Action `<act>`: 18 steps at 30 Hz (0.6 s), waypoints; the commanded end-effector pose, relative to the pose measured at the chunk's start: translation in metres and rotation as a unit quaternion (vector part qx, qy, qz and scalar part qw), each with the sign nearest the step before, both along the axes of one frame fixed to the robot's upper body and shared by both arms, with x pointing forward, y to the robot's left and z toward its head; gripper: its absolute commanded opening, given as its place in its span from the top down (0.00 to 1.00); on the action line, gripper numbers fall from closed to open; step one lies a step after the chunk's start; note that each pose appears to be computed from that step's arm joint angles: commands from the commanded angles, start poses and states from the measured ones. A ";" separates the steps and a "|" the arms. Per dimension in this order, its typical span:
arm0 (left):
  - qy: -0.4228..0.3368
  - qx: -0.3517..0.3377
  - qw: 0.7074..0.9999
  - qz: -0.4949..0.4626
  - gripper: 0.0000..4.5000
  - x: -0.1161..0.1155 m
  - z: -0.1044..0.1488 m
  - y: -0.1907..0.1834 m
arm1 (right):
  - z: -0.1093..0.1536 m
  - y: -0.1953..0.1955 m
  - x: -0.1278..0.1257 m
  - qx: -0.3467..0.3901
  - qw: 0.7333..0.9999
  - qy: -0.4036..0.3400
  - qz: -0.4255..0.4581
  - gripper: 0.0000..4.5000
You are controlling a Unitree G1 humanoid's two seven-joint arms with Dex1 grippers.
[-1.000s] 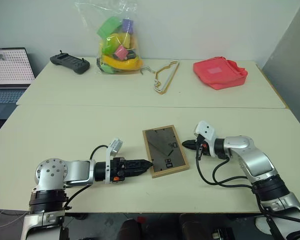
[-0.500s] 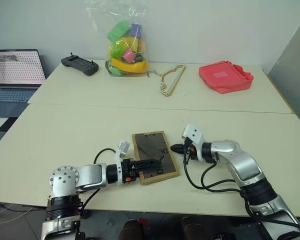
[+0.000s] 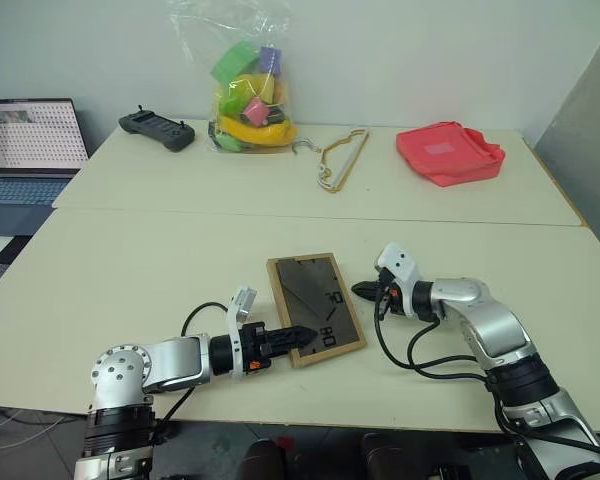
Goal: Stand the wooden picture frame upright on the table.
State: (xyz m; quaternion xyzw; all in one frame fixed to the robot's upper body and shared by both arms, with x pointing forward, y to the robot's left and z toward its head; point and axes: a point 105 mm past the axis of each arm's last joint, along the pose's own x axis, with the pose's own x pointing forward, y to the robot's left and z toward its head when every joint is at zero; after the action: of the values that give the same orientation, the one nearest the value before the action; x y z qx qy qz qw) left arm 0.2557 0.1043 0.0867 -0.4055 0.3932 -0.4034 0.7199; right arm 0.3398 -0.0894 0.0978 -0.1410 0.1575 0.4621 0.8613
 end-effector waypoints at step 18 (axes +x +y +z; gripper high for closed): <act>-0.170 0.004 0.984 -0.052 0.71 0.055 0.083 -0.001 | 0.145 0.038 -0.013 0.180 0.973 -0.045 0.138 0.18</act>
State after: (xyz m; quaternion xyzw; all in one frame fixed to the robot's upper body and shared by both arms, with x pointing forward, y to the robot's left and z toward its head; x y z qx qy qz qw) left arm 0.3084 0.1054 0.1535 -0.3152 0.3168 -0.4785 0.7559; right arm 0.3262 -0.0579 0.2349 -0.0141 0.0321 0.5860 0.8096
